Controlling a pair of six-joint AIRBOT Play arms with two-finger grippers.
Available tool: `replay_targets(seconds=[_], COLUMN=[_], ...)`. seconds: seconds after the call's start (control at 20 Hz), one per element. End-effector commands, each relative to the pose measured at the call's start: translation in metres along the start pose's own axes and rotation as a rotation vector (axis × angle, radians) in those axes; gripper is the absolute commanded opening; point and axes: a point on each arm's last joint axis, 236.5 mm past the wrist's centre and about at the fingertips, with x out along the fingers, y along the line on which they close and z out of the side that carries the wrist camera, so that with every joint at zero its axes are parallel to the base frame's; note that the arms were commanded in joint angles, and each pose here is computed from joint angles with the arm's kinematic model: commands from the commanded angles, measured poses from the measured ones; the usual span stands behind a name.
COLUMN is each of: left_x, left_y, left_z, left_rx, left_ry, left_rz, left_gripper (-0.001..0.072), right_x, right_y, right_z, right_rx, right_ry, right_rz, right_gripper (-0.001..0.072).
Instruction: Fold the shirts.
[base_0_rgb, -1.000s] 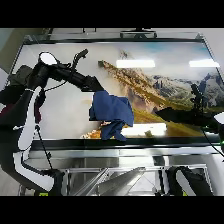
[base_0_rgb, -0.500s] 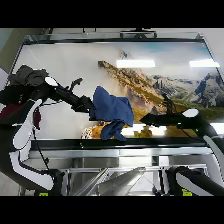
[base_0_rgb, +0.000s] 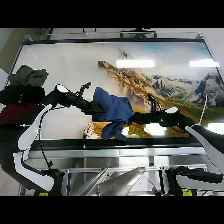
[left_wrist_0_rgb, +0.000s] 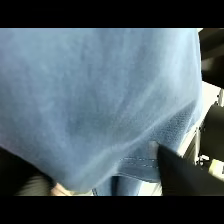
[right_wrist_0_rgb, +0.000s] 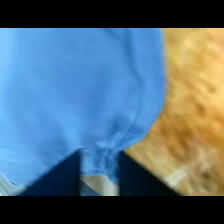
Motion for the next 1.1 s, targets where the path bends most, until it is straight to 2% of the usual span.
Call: replay_targets(seconds=[0.0,0.05,0.1,0.3,0.45,0.6,0.7,0.8,0.9,1.05], left_x=[-0.002,-0.005,-0.008,-0.037,-0.083,-0.142,-0.188,-0.228,-0.255,-0.291], left_y=[-0.004,-0.004,-0.005,-0.018,-0.067,-0.185,-0.285,-0.373,-0.43,-0.485], left_z=[0.004,0.006,0.006,0.015,0.015,0.019,0.004,-0.036,-0.075,-0.127], left_rx=[0.026,0.034,0.045,0.078,0.197,0.456,0.664,0.888,1.042,1.198], left_ry=[-0.02,-0.027,-0.033,-0.098,-0.137,-0.27,-0.39,-0.486,-0.57,-0.71], left_rz=[0.0,0.0,0.0,0.008,-0.014,-0.151,-0.261,-0.314,-0.299,-0.284], left_gripper=[0.023,0.0052,0.0017,0.0016,0.0016,0.0015,0.0015,0.0015,0.0017,0.0019], right_x=[0.002,0.002,0.002,-0.013,-0.066,-0.16,-0.238,-0.316,-0.373,-0.419], right_y=[0.011,0.011,0.011,0.031,0.095,0.213,0.294,0.357,0.397,0.423], right_z=[0.011,0.011,0.011,0.02,0.056,0.078,0.065,0.035,-0.002,-0.042], right_rx=[0.005,0.004,-0.001,-0.063,-0.214,-0.513,-0.732,-0.938,-1.076,-1.174], right_ry=[-0.042,-0.042,-0.041,-0.07,-0.185,-0.397,-0.577,-0.779,-0.943,-1.086], right_rz=[0.044,0.045,0.047,0.084,0.184,0.295,0.342,0.328,0.312,0.301], right_gripper=[0.0011,0.0014,0.0014,0.0012,0.0012,0.0012,0.0012,0.0011,0.0011,0.0011])
